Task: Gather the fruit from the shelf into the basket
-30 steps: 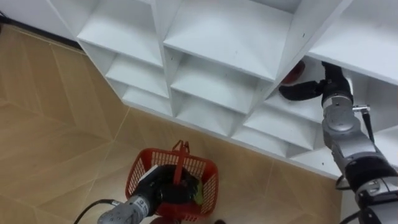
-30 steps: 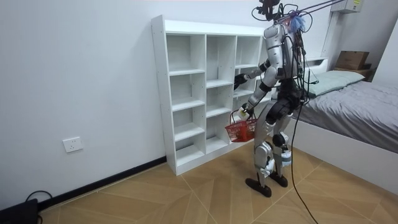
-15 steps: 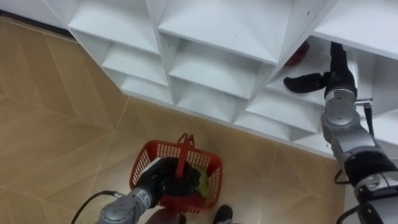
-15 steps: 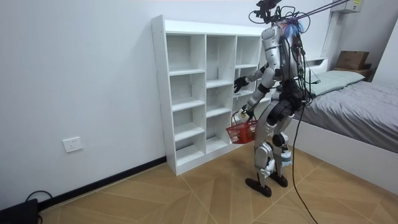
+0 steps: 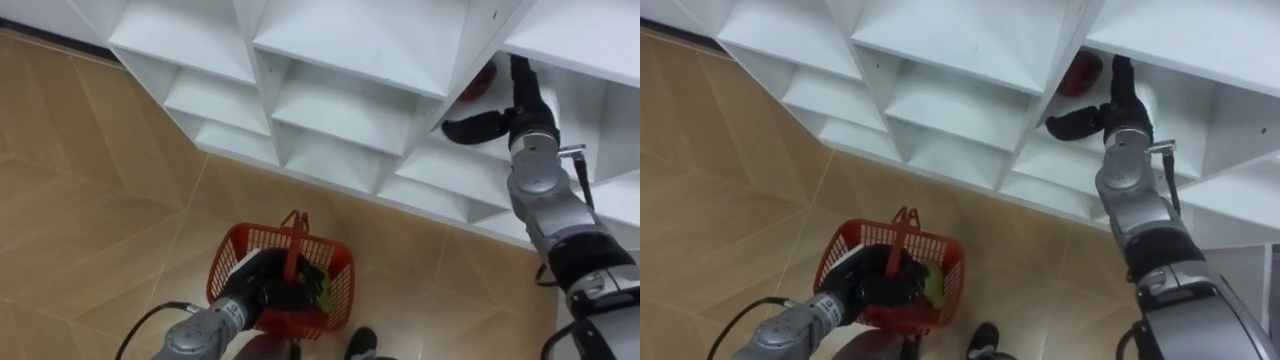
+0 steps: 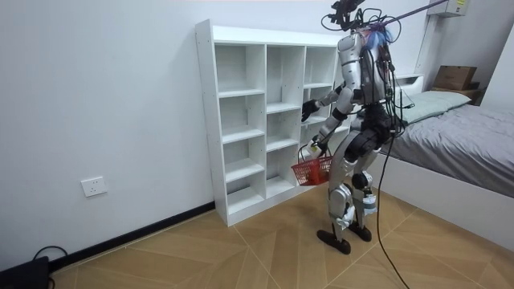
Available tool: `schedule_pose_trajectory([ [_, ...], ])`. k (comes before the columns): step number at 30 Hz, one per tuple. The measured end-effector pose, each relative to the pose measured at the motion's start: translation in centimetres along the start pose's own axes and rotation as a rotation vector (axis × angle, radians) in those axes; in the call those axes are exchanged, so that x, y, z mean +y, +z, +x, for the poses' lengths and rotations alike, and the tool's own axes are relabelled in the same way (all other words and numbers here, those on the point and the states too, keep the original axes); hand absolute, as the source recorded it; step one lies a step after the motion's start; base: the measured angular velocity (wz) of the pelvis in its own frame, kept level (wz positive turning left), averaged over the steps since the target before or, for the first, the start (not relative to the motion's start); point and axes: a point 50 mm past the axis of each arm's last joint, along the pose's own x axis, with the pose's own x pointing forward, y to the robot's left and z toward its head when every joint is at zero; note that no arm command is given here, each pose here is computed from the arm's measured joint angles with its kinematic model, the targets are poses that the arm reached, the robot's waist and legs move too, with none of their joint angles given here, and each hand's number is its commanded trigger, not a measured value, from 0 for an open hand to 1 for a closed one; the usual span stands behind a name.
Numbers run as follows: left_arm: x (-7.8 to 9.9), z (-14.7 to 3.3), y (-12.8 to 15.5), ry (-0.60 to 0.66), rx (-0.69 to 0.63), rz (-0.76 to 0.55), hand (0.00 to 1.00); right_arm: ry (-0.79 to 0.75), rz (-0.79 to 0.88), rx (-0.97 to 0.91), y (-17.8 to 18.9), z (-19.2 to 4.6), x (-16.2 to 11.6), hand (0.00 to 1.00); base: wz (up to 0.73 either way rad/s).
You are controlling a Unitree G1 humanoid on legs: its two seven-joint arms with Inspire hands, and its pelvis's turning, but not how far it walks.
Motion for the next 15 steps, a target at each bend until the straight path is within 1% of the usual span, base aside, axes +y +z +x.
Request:
schedule_pose_trajectory([
  [3,-0.26,0.07,-0.02,-0.01,0.001,-0.004,1.0,0.03,-0.01,-0.001,-0.03,-0.05,0.28,0.0,0.0],
  [15,-0.77,0.28,0.12,-0.028,-0.003,-0.002,1.0,0.037,-0.041,-0.022,0.32,0.02,0.32,0.0,-0.01],
])
